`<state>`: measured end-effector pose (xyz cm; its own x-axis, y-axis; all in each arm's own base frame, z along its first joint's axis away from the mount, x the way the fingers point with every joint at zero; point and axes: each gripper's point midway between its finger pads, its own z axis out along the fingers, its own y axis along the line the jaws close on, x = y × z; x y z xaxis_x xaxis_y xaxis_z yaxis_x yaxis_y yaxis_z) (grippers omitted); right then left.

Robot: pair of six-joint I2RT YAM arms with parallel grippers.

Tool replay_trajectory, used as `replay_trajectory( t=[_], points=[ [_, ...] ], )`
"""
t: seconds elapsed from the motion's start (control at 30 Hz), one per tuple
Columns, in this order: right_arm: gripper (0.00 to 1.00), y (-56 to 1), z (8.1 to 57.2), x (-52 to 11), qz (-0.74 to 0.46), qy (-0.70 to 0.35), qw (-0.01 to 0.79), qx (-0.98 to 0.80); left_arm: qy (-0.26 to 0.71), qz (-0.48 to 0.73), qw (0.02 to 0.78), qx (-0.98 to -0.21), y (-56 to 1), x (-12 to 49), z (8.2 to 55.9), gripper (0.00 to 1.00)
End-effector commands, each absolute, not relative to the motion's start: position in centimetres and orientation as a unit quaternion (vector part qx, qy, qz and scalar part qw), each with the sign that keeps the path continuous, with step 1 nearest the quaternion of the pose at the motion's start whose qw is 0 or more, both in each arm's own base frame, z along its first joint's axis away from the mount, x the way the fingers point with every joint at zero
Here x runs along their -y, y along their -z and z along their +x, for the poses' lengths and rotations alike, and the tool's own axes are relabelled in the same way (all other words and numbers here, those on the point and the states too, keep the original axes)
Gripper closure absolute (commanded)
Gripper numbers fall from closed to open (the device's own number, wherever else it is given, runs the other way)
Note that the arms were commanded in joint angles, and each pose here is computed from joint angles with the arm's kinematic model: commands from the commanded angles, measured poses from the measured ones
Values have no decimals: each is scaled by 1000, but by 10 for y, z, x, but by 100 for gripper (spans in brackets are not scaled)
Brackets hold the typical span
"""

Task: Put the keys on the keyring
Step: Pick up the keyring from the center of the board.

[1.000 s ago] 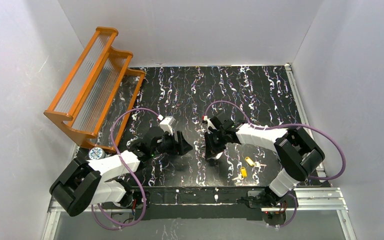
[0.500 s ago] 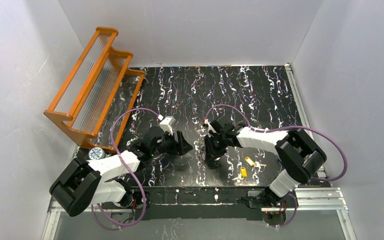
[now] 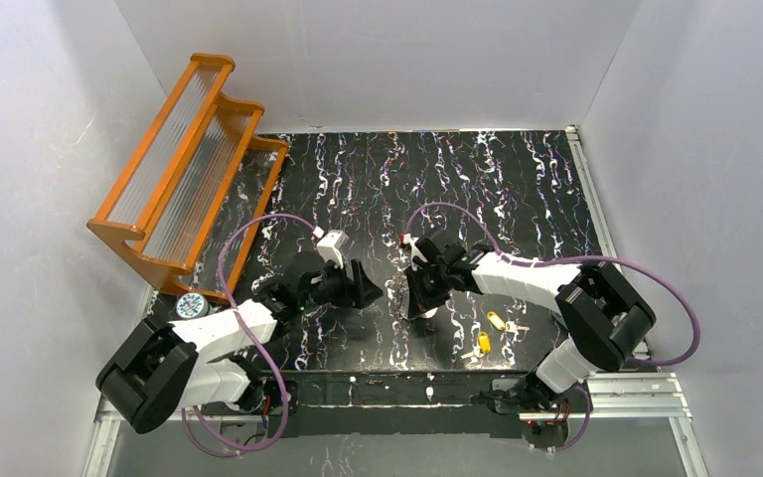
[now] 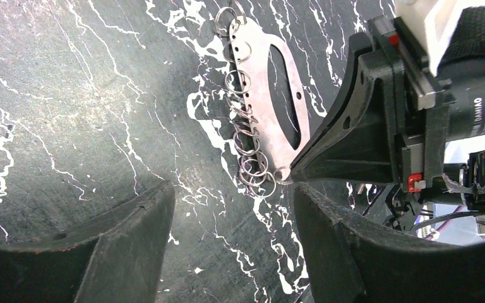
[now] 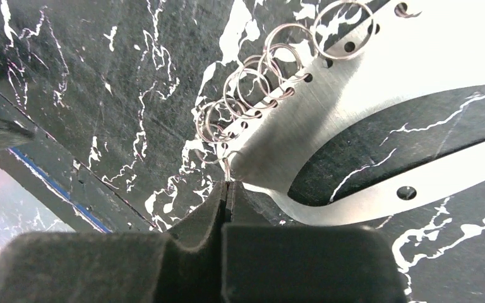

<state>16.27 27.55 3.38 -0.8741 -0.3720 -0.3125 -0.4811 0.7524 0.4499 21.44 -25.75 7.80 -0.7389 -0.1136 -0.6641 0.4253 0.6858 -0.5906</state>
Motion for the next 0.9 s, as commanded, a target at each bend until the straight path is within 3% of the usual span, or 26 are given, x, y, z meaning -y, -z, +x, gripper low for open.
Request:
replay_trajectory(
  t=[0.0,0.3,0.53,0.7,0.87],
  points=[
    [99,-65,183,-282,-271,-265,164,-911,387,115,380,-832,-101,261,222,32],
    [99,-108,209,-286,-354,-251,254,-864,378,219,420,-795,-136,269,225,30],
    [99,-168,203,-299,-482,-303,378,-730,391,383,465,-696,-171,288,214,30],
    [99,-181,182,-299,-551,-330,401,-654,400,467,503,-607,-194,296,202,34],
    [99,-180,170,-294,-586,-332,401,-621,399,491,527,-568,-206,297,198,40]
  ],
)
